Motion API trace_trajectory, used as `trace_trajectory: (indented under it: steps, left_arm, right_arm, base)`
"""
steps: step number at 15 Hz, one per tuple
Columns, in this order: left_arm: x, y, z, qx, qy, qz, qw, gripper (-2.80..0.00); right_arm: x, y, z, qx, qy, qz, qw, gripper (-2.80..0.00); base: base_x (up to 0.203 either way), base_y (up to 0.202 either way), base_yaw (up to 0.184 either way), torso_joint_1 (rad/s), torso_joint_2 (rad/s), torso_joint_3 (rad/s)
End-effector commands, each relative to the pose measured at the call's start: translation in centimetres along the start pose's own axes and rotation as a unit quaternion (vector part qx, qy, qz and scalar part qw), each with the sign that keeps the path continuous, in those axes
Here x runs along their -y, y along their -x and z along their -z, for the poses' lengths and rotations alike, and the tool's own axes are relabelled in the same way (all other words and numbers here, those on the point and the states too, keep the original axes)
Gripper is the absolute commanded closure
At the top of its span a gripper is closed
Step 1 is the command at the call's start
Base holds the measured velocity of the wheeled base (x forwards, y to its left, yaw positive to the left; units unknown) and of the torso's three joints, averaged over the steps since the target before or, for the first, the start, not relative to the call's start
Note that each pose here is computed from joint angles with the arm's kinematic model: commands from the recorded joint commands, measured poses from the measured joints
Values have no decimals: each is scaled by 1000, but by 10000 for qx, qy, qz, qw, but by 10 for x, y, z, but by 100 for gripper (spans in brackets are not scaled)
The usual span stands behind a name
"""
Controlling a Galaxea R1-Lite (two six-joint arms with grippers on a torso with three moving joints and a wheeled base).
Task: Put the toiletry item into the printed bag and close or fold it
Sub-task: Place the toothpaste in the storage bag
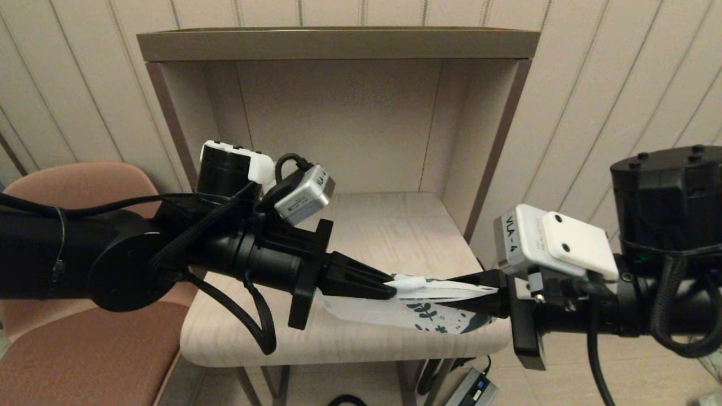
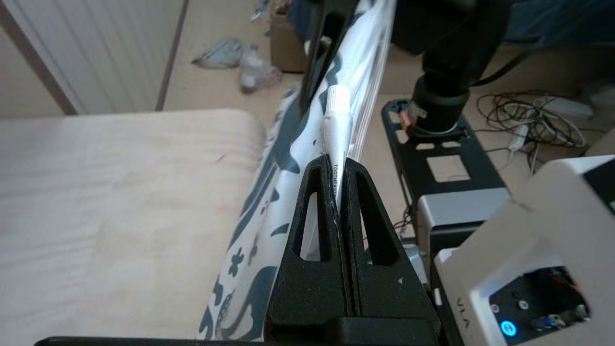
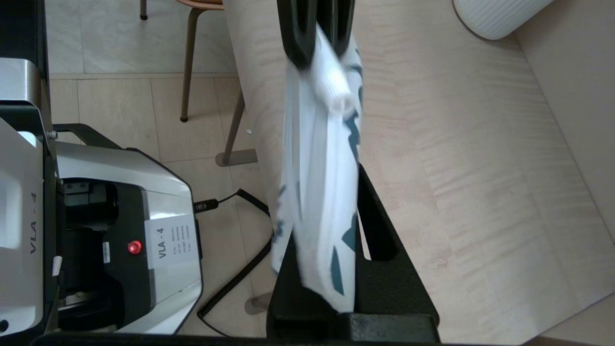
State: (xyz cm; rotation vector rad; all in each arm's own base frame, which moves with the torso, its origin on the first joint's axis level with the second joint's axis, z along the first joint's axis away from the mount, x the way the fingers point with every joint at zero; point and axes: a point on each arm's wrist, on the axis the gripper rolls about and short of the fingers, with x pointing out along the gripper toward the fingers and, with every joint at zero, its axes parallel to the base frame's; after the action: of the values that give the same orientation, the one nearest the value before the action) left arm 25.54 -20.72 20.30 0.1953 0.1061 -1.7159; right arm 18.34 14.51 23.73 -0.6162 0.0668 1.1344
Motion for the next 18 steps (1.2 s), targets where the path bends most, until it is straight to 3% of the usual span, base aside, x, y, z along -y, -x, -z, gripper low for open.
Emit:
trace_trajectory:
  steps: [1,8,13,16,18]
  left_arm:
    - [-1,-4,5,-29,37,54,10000,0]
    - [-4,12,-10,100,-203,-198,9995,0]
    - [13,39,-36,282,-552,-451,9971,0]
    - [19,33,-28,202,-507,-347,9979,0]
    - [16,27,-21,-71,-596,-612,9963,0]
  right_arm:
    - [0,1,-1,30,28,0,10000,0]
    - [-2,-1,4,-55,-24,-51,10000,0]
    - [-2,-3,6,-84,-48,-64,9999,0]
    - [-1,-4,6,-96,-57,-55,9999,0]
    - [-1,-4,6,-104,-67,-52,9999,0]
  base:
    - [0,0,0,0,0,0]
    - [0,0,0,0,0,0]
    - [0,0,0,0,0,0]
    - [0,0,0,0,0,0]
    - [0,0,0,0,0,0]
